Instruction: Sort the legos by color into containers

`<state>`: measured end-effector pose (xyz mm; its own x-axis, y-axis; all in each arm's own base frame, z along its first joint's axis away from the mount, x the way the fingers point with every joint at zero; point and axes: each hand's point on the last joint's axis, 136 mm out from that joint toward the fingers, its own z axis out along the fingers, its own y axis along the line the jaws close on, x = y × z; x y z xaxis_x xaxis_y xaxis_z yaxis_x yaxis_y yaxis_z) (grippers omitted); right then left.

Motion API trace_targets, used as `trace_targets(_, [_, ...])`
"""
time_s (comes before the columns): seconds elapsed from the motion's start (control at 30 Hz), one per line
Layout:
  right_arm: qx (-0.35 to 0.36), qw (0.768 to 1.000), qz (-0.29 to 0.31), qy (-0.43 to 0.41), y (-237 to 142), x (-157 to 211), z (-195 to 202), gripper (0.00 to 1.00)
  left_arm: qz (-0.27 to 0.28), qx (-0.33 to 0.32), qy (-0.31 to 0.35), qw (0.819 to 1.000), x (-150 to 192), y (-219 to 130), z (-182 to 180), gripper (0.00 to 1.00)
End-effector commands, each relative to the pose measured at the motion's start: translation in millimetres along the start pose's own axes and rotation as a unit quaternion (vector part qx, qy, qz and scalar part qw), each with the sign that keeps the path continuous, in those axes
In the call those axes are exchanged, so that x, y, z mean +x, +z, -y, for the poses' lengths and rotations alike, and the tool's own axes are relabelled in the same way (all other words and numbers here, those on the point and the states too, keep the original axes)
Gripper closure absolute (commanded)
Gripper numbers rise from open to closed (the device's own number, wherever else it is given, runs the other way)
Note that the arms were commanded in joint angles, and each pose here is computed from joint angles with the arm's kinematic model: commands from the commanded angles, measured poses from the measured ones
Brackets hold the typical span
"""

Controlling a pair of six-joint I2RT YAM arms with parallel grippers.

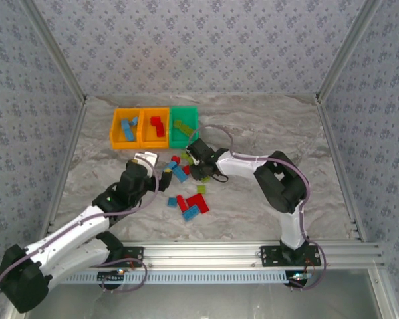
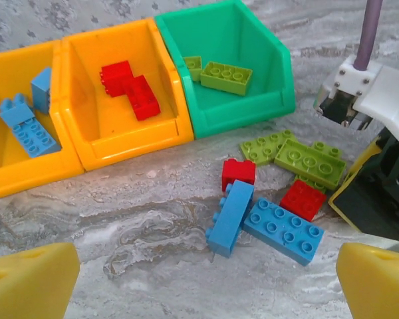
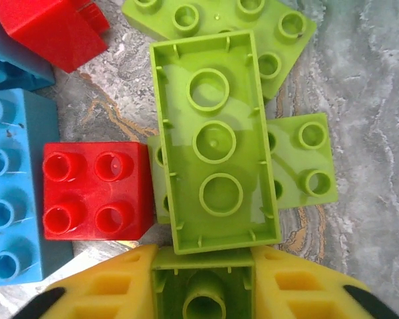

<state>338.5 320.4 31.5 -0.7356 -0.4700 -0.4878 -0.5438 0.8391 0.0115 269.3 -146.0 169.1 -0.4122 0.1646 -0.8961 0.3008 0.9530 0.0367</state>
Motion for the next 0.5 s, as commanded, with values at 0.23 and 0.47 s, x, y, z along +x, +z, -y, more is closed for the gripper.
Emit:
trace_targets(0.23, [-0.002, 0.971, 0.238, 0.006, -120.7, -81.1, 2.4, 0.75, 0.057, -0.034, -0.047, 0.997, -13.6, -8.9, -18.3, 0.01])
trace_targets(0.47, [0.017, 0.934, 0.355, -0.029, -116.1, -150.4, 9.2, 0.75, 0.059, -0.046, -0.042, 0.996, -10.4, -8.1, -22.5, 0.01])
